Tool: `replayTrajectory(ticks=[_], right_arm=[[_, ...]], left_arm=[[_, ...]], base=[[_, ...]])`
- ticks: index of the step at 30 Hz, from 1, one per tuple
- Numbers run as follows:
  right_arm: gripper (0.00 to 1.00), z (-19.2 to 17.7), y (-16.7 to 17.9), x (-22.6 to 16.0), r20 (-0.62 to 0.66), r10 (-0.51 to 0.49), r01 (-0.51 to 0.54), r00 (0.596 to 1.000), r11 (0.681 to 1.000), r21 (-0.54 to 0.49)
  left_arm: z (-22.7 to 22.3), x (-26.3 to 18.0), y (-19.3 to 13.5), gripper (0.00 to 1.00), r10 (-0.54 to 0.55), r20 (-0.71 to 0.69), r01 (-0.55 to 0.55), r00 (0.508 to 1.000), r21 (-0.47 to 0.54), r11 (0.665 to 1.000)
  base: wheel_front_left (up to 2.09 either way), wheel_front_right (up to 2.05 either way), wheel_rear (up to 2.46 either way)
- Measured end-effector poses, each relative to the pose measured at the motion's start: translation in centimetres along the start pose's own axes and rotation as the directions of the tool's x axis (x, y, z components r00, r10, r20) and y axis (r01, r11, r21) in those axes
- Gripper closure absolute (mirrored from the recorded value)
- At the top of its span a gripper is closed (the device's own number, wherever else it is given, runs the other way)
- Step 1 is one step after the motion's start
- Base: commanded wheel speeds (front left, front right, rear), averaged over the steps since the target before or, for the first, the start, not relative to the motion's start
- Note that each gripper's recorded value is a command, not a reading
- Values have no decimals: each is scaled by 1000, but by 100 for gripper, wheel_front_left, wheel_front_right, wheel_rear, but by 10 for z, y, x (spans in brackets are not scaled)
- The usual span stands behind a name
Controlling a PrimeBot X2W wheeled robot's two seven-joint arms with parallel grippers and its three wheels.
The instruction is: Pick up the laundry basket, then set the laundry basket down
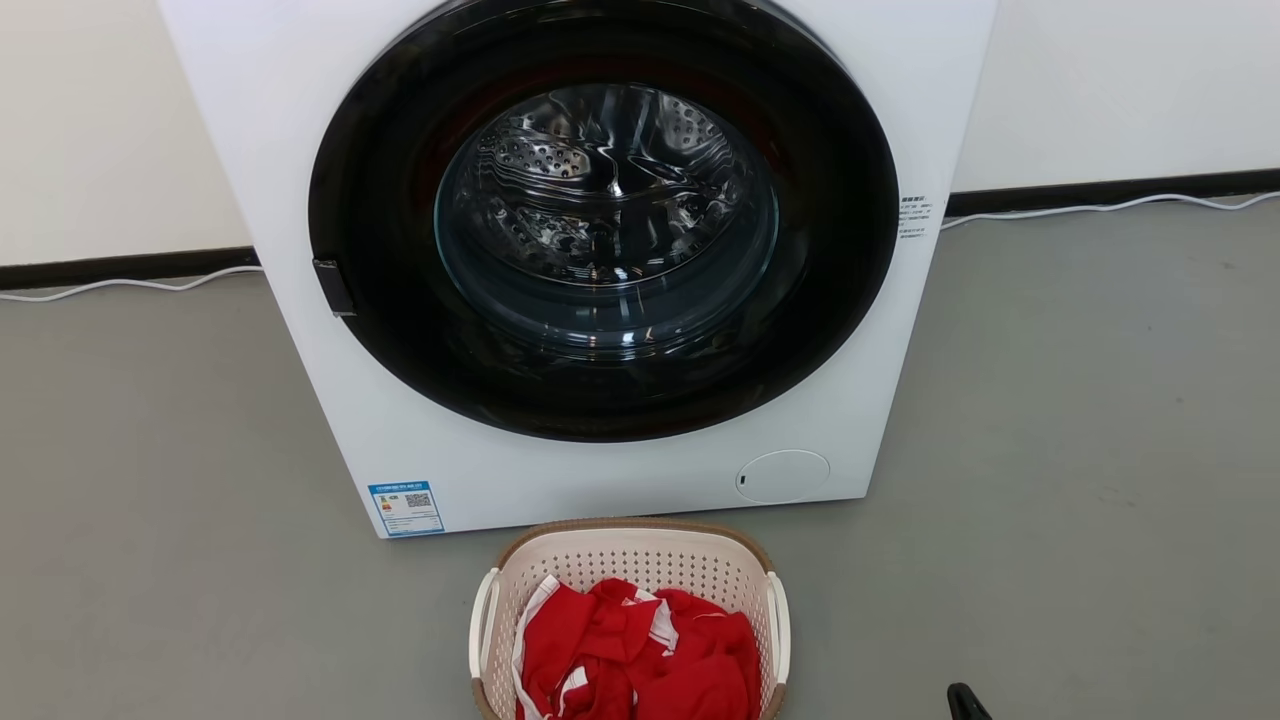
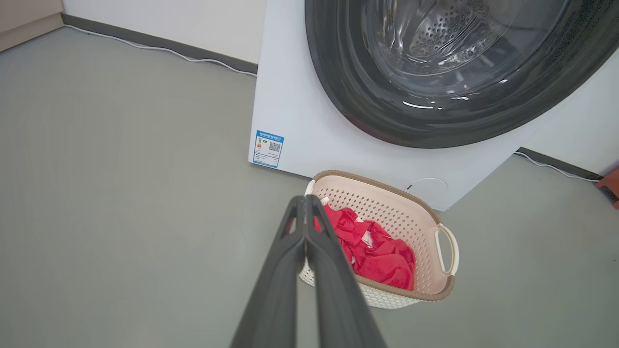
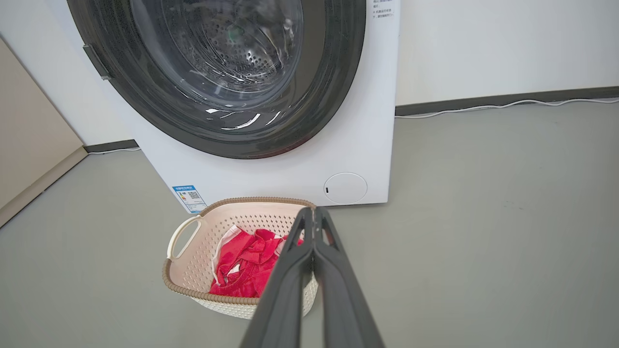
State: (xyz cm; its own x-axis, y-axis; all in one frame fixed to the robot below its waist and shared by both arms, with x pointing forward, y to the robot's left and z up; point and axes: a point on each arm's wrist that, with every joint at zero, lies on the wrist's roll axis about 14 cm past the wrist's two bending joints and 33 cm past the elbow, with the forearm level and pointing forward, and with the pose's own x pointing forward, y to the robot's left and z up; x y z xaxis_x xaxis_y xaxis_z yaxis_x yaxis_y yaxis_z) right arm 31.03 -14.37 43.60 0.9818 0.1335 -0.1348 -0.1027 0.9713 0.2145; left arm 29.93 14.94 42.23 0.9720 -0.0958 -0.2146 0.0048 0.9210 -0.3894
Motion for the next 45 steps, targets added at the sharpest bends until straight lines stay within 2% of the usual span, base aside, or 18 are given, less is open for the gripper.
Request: replayTrajectory(ticks=[12, 22, 33, 45], right_arm=[[100, 1, -8, 3, -5, -39, 40, 999, 990, 135], [100, 4, -16, 6, -7, -72, 72, 997, 966, 248], [100, 10, -22, 11, -3, -95, 90, 995, 927, 364], [100, 17, -30, 17, 2, -121, 104, 993, 866, 488]], left_arm=[[0, 3, 7, 100, 35, -19, -37, 999, -110, 993], [4, 8, 11, 100, 52, -22, -56, 998, -212, 976], [11, 14, 14, 100, 66, -16, -67, 998, -312, 948], [17, 20, 16, 100, 72, -18, -73, 997, -423, 903]], base=[[0, 0, 0], [0, 0, 0], [0, 0, 0], [0, 0, 0]])
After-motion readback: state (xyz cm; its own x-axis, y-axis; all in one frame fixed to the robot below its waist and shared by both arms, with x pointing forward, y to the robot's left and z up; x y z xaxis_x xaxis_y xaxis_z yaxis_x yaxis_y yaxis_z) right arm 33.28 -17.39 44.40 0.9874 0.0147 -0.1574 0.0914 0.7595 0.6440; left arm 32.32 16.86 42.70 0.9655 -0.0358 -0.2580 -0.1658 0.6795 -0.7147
